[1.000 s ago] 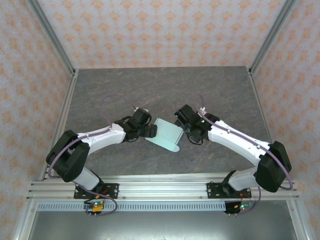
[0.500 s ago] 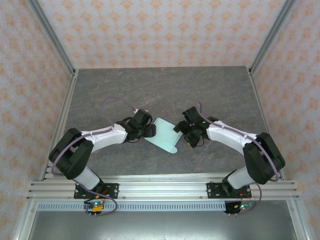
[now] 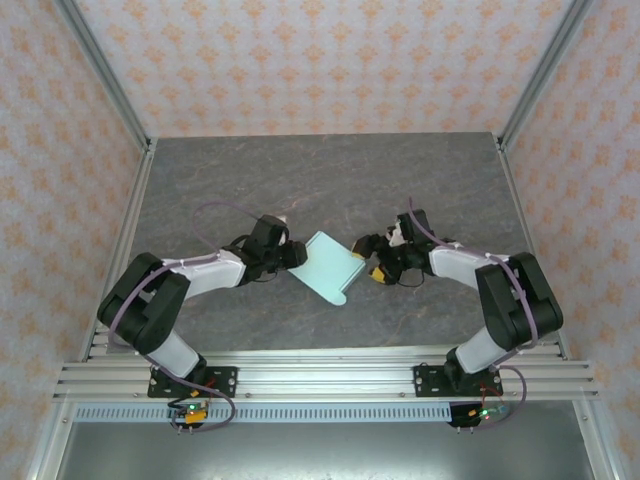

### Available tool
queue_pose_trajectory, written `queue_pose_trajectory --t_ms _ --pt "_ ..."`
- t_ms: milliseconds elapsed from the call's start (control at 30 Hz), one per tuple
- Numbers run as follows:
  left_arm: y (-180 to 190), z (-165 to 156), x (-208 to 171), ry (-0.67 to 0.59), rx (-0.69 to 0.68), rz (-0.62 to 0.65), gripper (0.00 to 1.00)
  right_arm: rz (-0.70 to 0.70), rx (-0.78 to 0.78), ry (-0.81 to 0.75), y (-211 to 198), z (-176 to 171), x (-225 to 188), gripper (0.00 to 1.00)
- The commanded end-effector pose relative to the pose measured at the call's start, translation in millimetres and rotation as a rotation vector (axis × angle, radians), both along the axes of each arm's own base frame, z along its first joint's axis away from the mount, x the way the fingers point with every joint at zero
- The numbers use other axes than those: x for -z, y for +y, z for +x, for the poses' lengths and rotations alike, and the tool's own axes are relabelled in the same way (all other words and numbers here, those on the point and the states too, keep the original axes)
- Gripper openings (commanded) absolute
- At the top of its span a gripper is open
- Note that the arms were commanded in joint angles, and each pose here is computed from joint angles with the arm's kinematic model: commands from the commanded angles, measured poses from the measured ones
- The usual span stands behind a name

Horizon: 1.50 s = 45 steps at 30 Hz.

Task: Fold the paper box

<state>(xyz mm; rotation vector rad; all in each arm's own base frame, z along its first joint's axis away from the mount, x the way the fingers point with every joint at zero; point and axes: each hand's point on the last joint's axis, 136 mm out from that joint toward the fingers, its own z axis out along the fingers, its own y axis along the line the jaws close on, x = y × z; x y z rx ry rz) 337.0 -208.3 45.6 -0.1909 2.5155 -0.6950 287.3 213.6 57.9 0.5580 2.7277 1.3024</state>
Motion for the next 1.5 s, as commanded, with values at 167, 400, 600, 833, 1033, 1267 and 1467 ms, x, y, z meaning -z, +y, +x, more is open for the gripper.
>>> queue_pose_trajectory --t_ms 167,400,600,833,1033,1267,1467 --pt "26 -32 65 0.246 -0.037 0.049 0.27 0.131 -0.087 -0.134 15 -1 -18 0.85" --pt "34 -32 74 0.279 -0.070 0.031 0.27 0.117 -0.040 -0.159 13 10 -18 0.87" --pt "43 -31 89 0.335 -0.114 -0.041 0.26 0.134 -0.002 -0.169 14 21 -20 0.86" --pt "45 -32 92 0.347 -0.124 -0.041 0.25 0.118 0.017 -0.167 12 24 -15 0.86" --pt "49 -31 100 0.372 -0.149 -0.077 0.22 0.102 0.062 -0.155 9 29 -9 0.86" --pt "51 -30 106 0.385 -0.168 -0.154 0.18 0.086 0.098 -0.128 6 33 3 0.87" --pt "50 -30 106 0.391 -0.163 -0.154 0.19 0.148 0.104 -0.145 16 46 -1 0.80"
